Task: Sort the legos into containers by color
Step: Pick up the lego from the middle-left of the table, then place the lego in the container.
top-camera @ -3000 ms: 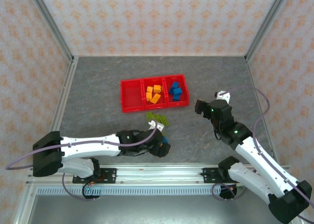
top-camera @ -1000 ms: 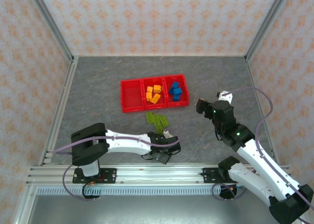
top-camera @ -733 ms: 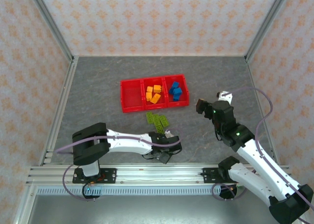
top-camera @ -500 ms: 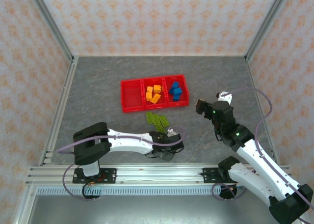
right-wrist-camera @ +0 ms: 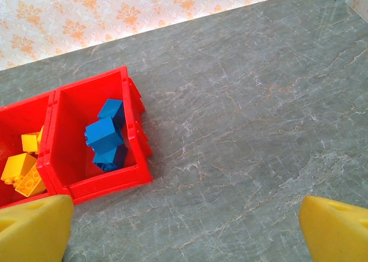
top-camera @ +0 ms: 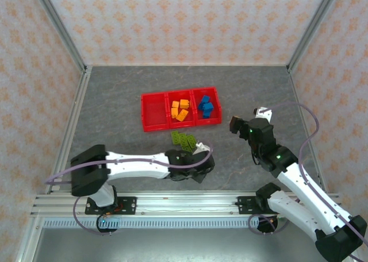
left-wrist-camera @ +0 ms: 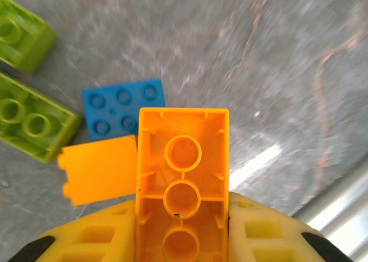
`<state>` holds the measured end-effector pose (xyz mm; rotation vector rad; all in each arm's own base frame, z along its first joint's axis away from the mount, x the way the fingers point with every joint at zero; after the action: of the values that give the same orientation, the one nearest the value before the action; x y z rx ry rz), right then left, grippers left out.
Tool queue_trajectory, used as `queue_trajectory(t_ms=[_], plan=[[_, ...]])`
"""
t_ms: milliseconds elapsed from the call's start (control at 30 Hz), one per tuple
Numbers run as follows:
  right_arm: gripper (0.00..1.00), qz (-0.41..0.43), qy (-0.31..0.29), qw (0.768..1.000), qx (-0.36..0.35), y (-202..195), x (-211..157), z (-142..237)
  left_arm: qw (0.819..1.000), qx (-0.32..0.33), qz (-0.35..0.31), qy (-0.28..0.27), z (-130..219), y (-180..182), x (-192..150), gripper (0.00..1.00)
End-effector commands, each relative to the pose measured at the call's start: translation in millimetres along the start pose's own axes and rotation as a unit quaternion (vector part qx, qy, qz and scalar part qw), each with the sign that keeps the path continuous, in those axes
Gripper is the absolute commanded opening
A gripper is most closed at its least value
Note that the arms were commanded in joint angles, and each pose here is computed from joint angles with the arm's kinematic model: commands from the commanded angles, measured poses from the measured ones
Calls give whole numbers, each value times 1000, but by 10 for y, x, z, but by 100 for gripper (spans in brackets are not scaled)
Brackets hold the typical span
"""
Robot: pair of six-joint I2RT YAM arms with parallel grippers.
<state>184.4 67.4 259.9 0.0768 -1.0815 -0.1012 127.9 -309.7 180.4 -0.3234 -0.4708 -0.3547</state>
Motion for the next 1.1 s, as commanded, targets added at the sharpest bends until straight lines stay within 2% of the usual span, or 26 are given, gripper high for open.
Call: queue_trajectory(t_ms=[0,133,200,333,433,600,767,967,1067], plan=[[100,-7,-15,1000,-15,-32,30,16,997,4,34,-72,316,87,149,30],[100,-8,-15,1000,-14,-32,28,16,989,21,74,-125,582,300,392,30],[100,-8,-12,1000,-8,-24,15,8,981,58,113,-145,654,531,570,29],[100,-8,-6,1000,-3,-19,-3,3,964,119,159,-178,702,1011,978,28],[100,-6,-4,1000,-4,-22,-7,6,961,134,162,-182,655,1253,1278,28],[100,-8,0,1000,-2,-21,-32,-5,963,147,154,-163,437,1428,1694,30],[100,-6,9,1000,1,-13,-52,-16,969,156,149,-122,31,1519,1988,30],[100,-3,32,999,18,13,-89,-20,970,166,152,-93,-369,1668,2134,30],[100,-4,42,999,24,35,-80,-29,968,170,157,-94,-426,1733,2170,31]])
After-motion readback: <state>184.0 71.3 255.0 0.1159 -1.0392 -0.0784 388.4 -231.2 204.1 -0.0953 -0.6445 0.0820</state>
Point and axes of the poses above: each hand's point on the last joint's axis, 136 mm out from that joint toward the fingers, its own z axis back along the fingers, its own y axis along the line the jaws close on, x = y × z, the point moved 10 cm from there along z, back along the fingers, and after that the axes turned 7 degrees about z, right-handed, at the moved point
